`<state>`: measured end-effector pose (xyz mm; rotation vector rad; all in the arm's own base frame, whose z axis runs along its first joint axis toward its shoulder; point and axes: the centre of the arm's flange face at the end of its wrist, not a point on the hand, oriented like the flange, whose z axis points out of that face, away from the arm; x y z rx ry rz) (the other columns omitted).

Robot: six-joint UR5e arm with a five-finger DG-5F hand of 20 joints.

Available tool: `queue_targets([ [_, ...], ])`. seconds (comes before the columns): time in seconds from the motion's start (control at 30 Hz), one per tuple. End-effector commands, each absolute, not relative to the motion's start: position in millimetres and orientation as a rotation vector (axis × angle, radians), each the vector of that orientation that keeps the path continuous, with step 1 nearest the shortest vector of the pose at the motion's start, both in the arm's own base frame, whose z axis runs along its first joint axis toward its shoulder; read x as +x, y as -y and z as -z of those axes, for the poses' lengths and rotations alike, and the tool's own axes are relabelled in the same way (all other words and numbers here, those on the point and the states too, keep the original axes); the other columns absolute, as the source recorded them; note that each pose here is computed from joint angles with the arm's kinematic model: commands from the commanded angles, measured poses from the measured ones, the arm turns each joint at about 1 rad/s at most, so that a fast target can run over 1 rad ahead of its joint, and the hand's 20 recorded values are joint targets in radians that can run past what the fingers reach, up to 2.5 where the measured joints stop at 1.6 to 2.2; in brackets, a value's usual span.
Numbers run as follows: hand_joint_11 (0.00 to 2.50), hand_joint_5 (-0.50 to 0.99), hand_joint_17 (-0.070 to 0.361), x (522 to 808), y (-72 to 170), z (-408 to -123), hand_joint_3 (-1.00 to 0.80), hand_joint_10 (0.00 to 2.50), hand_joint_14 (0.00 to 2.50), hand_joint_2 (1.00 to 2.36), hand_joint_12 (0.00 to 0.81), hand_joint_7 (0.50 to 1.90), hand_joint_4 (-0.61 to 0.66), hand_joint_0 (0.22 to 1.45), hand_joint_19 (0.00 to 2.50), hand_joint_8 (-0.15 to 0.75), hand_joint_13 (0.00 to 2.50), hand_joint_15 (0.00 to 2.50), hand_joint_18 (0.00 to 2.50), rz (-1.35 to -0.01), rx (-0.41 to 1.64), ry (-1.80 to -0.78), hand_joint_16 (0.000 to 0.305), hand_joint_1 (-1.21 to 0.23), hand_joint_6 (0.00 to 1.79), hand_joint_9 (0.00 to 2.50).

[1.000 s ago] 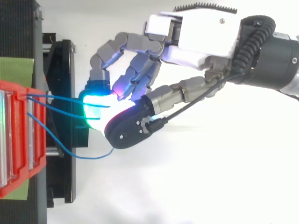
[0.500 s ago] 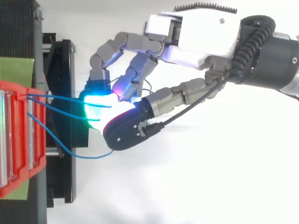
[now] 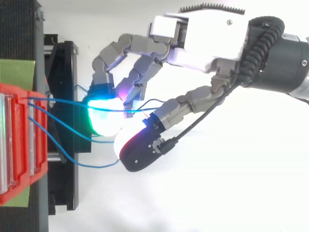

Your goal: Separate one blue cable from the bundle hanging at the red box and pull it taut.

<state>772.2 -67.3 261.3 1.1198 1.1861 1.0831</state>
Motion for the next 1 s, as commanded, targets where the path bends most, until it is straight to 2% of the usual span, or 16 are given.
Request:
queue_targets([
  [0.0, 1.03, -0.15, 0.125, 772.2, 67.2, -261.3, -0.5, 0.01, 0.02, 1.0, 0.419, 0.99, 0.11, 0.54, 0.75, 0.384, 0.83, 0.74, 0.87, -1.083, 1.12, -1.186, 0.056, -0.85, 0.92, 1.0],
  [0.07, 1.03, -0.15, 0.126, 772.2, 67.2, -261.3, -0.5, 0.01, 0.02, 1.0, 0.423, 0.99, 0.11, 0.53, 0.76, 0.39, 0.83, 0.73, 0.88, -1.083, 1.12, -1.186, 0.056, -0.82, 0.92, 1.01],
  [0.1, 1.01, -0.15, 0.129, 772.0, 67.3, -261.1, -0.5, 0.01, 0.02, 1.0, 0.425, 0.98, 0.12, 0.53, 0.75, 0.393, 0.84, 0.73, 0.9, -1.082, 1.121, -1.188, 0.057, -0.74, 0.92, 1.02],
  [0.17, 1.02, -0.15, 0.129, 771.9, 67.3, -261.0, -0.5, 0.01, 0.02, 1.0, 0.424, 0.99, 0.12, 0.53, 0.75, 0.396, 0.85, 0.74, 0.91, -1.082, 1.121, -1.189, 0.057, -0.7, 0.91, 1.03],
  [0.33, 1.01, -0.15, 0.124, 771.7, 67.3, -260.8, -0.5, 0.01, 0.02, 1.0, 0.418, 1.01, 0.12, 0.59, 0.76, 0.393, 0.87, 0.73, 0.91, -1.081, 1.122, -1.19, 0.055, -0.56, 0.91, 1.04],
  [0.47, 1.01, -0.15, 0.124, 771.7, 67.3, -260.8, -0.47, 0.01, 0.02, 1.0, 0.416, 1.05, 0.12, 0.63, 0.77, 0.394, 0.87, 0.73, 0.92, -1.081, 1.122, -1.19, 0.055, -0.61, 0.9, 1.05],
  [0.6, 1.02, -0.14, 0.124, 771.7, 67.4, -260.8, -0.31, 0.01, 0.02, 1.01, 0.419, 1.06, 0.12, 0.64, 0.77, 0.398, 0.87, 0.74, 0.93, -1.081, 1.124, -1.189, 0.055, -0.69, 0.93, 1.05],
  [0.7, 1.02, -0.15, 0.124, 771.7, 67.4, -260.8, -0.22, 0.01, 0.02, 1.02, 0.419, 1.14, 0.11, 0.66, 0.77, 0.399, 0.87, 0.73, 0.93, -1.08, 1.123, -1.189, 0.055, -0.77, 0.93, 1.05],
  [0.77, 1.03, -0.15, 0.125, 771.7, 67.4, -260.8, -0.21, 0.01, 0.02, 1.02, 0.419, 1.08, 0.07, 0.68, 0.76, 0.393, 0.87, 0.74, 0.92, -1.08, 1.123, -1.189, 0.055, -0.8, 0.94, 1.04],
  [0.83, 1.03, -0.16, 0.123, 771.7, 67.4, -260.8, -0.29, 0.01, 0.02, 1.01, 0.416, 1.02, 0.06, 0.7, 0.77, 0.386, 0.86, 0.73, 0.91, -1.08, 1.123, -1.189, 0.055, -0.8, 0.95, 1.03],
  [0.97, 1.02, -0.16, 0.122, 771.7, 67.6, -260.8, -0.5, 0.01, 0.02, 1.0, 0.412, 1.0, 0.11, 0.67, 0.77, 0.38, 0.85, 0.74, 0.9, -1.079, 1.124, -1.188, 0.054, -0.77, 0.94, 1.01],
])
